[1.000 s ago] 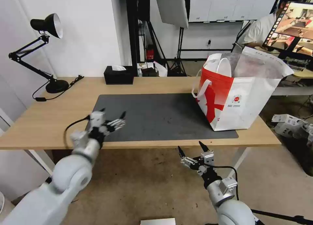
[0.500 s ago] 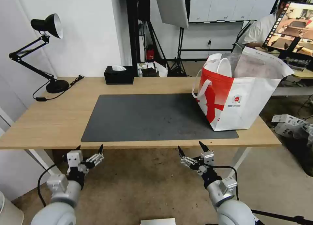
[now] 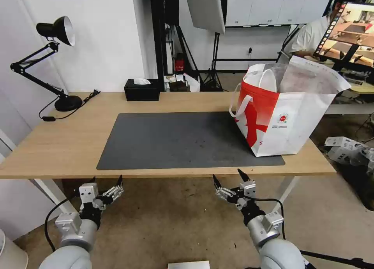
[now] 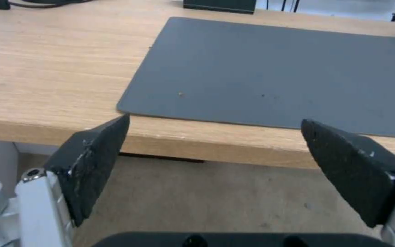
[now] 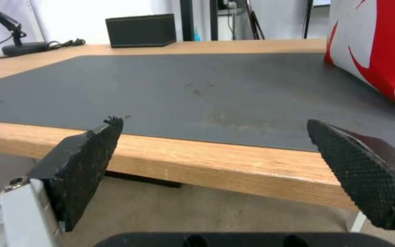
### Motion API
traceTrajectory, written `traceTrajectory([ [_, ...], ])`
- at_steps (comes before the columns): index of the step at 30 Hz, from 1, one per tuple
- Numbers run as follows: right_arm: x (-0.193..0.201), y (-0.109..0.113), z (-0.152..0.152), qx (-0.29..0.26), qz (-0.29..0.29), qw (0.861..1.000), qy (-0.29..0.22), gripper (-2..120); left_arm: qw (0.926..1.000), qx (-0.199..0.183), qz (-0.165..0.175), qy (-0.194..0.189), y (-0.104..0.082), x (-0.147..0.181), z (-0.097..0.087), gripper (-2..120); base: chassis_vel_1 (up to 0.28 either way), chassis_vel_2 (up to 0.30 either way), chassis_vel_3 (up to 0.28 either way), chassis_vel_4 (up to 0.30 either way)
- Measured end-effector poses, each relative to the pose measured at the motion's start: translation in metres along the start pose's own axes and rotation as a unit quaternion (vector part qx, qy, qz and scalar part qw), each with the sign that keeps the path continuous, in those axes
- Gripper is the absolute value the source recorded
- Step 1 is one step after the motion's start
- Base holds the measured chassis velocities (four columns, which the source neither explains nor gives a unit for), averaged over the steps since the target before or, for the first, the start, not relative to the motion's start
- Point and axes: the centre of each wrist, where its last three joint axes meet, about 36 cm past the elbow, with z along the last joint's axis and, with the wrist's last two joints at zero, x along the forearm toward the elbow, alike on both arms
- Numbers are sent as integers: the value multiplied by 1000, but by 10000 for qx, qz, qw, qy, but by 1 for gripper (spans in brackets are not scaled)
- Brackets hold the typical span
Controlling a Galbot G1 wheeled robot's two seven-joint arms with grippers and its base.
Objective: Pick up the trash from the table and place it into the takeout bag.
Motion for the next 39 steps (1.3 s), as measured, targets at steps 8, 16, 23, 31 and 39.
traceTrajectory([
  [8,0,0,0,0,0,10000,0,100,10000,4,3,2,0,0,0,100,0,0,0,0],
  [16,0,0,0,0,0,10000,0,100,10000,7,4,5,0,-1,0,100,0,0,0,0],
  [23,0,0,0,0,0,10000,0,100,10000,7,6,7,0,-1,0,100,0,0,0,0],
  [31,0,0,0,0,0,10000,0,100,10000,8,8,10,-1,-1,0,100,0,0,0,0],
  [39,0,0,0,0,0,10000,0,100,10000,8,9,11,-1,-1,0,100,0,0,0,0],
])
